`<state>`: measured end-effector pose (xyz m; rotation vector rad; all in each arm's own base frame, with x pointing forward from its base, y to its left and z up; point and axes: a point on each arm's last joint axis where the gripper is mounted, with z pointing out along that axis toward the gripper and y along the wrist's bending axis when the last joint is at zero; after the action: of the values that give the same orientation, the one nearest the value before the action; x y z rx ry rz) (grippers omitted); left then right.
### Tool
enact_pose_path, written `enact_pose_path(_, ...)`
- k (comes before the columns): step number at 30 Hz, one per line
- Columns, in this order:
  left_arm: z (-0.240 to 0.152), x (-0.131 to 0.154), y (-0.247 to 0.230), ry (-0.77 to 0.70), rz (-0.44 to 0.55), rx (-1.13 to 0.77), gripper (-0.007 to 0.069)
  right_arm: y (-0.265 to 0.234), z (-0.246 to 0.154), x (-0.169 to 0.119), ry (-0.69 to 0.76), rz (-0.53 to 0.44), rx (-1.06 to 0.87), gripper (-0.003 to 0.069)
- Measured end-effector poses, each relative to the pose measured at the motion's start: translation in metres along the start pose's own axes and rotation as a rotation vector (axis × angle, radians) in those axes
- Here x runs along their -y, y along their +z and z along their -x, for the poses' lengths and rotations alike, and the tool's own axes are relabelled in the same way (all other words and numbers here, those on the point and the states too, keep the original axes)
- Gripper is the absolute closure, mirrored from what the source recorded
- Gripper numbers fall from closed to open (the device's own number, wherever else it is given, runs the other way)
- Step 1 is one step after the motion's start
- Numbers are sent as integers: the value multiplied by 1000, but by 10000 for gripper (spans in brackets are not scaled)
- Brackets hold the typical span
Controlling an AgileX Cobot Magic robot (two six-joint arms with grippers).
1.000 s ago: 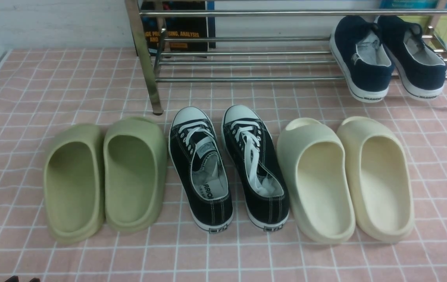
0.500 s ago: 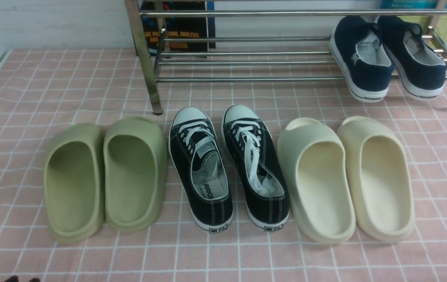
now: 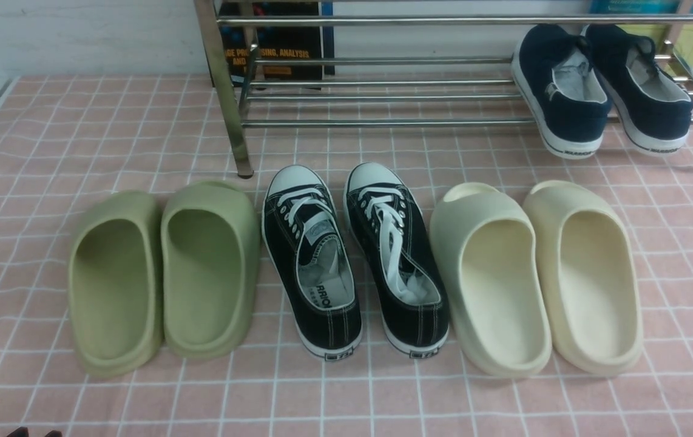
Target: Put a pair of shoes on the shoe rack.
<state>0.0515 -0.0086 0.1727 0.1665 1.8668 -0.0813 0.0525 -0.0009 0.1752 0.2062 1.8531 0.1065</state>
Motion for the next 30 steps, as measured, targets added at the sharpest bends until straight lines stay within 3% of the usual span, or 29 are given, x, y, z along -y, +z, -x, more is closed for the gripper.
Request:
enact_pose_path(16, 0, 0, 0, 0, 0, 0, 387, 0, 0, -1, -105, 6, 1, 626)
enact_pose_path(30, 0, 0, 0, 0, 0, 0, 387, 0, 0, -1, -113, 6, 2, 613)
